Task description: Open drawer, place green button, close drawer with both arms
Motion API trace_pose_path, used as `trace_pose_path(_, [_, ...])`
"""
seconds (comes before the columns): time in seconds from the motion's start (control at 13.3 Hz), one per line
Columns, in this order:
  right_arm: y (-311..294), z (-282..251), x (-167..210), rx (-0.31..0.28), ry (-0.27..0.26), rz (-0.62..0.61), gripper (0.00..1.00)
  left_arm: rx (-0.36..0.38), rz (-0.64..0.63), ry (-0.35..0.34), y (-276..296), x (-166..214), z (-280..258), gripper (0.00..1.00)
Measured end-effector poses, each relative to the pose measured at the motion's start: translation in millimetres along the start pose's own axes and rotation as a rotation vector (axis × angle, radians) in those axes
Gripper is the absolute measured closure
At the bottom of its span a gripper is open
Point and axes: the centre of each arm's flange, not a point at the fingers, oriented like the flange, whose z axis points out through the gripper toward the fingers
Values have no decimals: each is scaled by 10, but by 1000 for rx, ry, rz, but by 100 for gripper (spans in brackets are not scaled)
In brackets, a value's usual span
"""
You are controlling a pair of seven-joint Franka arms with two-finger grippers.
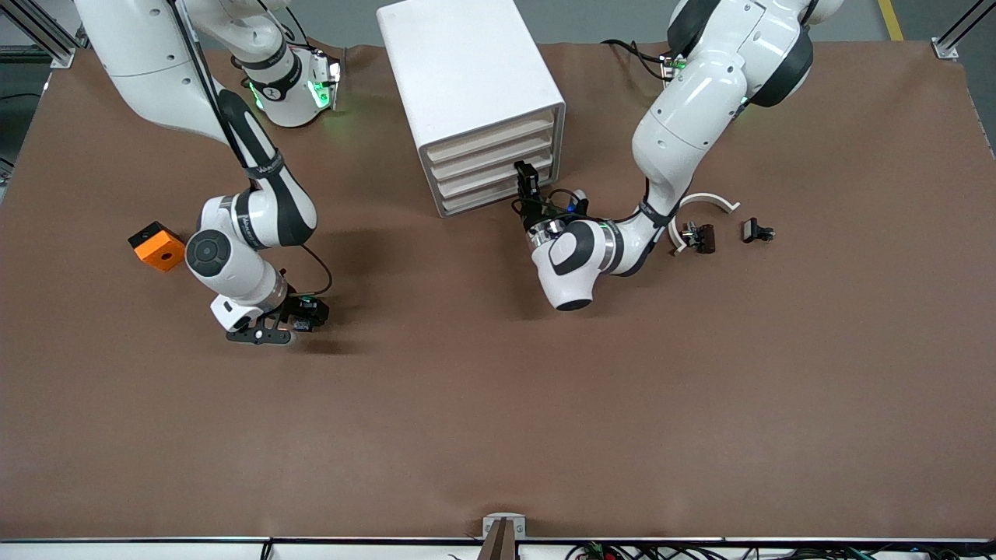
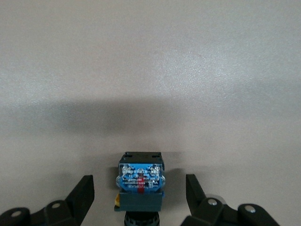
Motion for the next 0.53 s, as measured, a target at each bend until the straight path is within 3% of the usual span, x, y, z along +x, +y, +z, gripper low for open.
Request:
trace_pose_path(0.15, [0, -1, 1, 0, 1, 0, 32, -5, -1, -19, 6, 45, -114, 89])
trace_pose_path(0.3, [-1, -1, 1, 0, 1, 0, 37, -14, -2, -50, 14, 111, -281, 89])
trace_pose_path(0.53, [0, -4, 3, 0, 2, 5, 59, -30, -3, -112, 26, 247, -595, 89])
